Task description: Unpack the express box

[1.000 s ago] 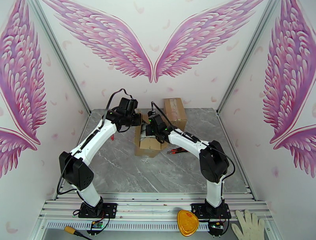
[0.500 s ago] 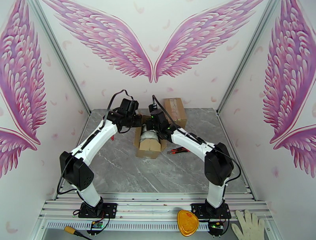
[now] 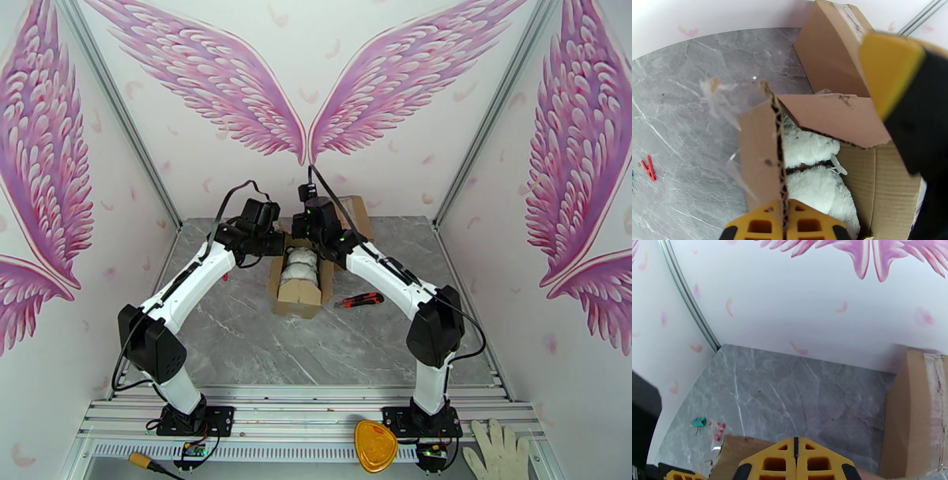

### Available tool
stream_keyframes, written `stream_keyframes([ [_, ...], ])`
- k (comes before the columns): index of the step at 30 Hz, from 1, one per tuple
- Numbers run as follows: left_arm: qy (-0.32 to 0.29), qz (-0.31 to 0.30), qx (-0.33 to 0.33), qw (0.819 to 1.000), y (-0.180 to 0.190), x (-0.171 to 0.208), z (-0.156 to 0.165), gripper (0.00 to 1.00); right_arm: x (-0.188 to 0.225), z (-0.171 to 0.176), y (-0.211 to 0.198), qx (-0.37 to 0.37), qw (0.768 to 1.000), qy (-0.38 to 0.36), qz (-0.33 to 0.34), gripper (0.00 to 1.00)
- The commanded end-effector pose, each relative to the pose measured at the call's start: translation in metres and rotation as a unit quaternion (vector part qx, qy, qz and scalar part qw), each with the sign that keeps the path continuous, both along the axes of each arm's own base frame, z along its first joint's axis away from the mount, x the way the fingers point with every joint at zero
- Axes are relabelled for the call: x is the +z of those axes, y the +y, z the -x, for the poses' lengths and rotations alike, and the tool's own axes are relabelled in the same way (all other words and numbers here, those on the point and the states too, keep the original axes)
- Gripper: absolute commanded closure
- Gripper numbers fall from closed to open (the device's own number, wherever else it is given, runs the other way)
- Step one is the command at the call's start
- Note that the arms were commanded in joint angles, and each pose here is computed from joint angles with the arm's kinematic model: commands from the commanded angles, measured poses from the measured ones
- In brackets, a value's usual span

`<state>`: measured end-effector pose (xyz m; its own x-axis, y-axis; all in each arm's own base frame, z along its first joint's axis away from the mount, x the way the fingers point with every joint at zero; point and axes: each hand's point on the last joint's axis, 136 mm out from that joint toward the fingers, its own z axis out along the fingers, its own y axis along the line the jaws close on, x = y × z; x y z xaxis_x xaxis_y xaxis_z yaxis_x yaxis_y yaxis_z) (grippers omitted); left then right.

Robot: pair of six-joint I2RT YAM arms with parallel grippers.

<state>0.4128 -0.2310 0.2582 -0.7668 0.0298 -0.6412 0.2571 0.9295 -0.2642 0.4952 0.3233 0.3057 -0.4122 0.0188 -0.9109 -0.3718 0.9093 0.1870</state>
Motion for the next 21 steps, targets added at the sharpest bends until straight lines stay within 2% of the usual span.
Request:
stream_keyframes([
  [1,-0.037,0.019,-0.019,0.999,-0.004,0.027,0.007,1.00,-0.035,-0.005,0.005,0.013,0.999,0.047,0.021,0.99],
  [3,-0.036,0.019,-0.016,0.999,-0.004,0.027,0.007,1.00,-0.037,-0.008,0.003,0.009,0.998,0.054,0.027,0.99],
  [6,-0.030,0.017,-0.003,0.999,0.001,0.024,0.006,1.00,-0.017,0.000,0.001,0.017,0.999,0.034,0.013,0.99],
  [9,-0.030,0.019,0.006,0.999,0.004,0.024,0.005,1.00,0.012,0.019,-0.003,0.030,0.999,-0.001,-0.013,0.98],
  [13,-0.031,0.022,0.008,0.999,0.004,0.024,0.003,1.00,0.030,0.046,-0.010,0.049,0.998,-0.015,-0.023,0.97],
  [15,-0.030,0.023,0.009,0.999,0.004,0.023,0.002,1.00,0.026,0.057,-0.010,0.062,0.998,-0.001,-0.026,0.97],
  [21,-0.030,0.024,0.011,0.999,0.006,0.024,0.001,1.00,-0.028,0.077,0.001,0.086,0.993,0.073,-0.023,1.00],
])
